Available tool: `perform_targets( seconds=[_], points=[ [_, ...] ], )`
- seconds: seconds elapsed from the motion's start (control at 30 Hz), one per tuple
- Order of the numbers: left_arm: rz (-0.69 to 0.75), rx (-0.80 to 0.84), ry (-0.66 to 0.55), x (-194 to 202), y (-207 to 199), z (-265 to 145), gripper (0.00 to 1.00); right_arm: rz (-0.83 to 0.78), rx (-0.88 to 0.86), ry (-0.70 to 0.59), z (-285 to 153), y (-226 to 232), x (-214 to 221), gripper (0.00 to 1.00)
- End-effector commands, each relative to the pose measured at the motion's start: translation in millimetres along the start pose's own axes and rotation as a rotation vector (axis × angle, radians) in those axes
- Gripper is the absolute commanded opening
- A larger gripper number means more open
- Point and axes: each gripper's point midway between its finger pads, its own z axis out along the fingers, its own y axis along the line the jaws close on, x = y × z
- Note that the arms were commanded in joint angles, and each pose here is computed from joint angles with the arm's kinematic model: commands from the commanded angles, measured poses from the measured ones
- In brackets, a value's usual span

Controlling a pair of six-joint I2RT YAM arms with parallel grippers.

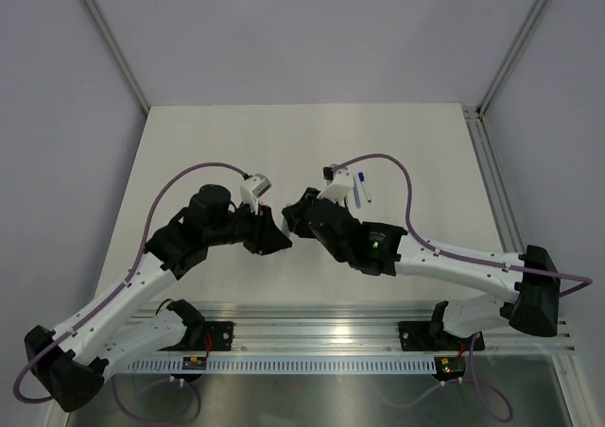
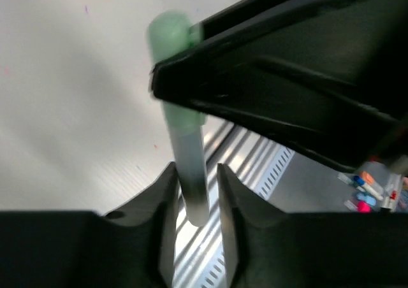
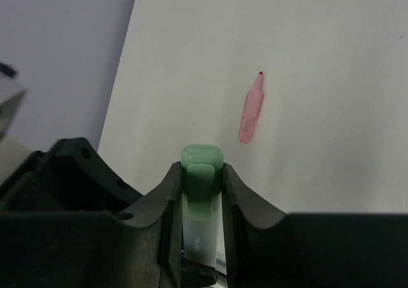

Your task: Insert the pens into the pen caps

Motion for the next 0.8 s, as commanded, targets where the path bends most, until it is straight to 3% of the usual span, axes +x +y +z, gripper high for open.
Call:
perform_targets(
  seconds=[0.0,0.07,0.27,0.77],
  points=[
    [0.222,0.188,-0.359,-102.4,-61.6,-23.4,0.37,-0.064,-0.050,0.157,4.0,-4.5,3.2,0.00],
    [0.228,0.162,-0.380,-105.3,-58.9,-26.9,0.49,-0.078,-0.007,0.122,21.0,-22.8,-22.1,0.00],
    [0.237,0.133,-0.390,-106.9,-56.6,-32.0,0.57,-0.108,0.072,0.088,55.5,-62.2,-52.1,0.00],
    [0.232,0.002,-0.503,-121.7,-44.2,-57.5,0.60,-0.344,0.330,0.296,169.9,-167.6,4.4,0.00]
  ],
)
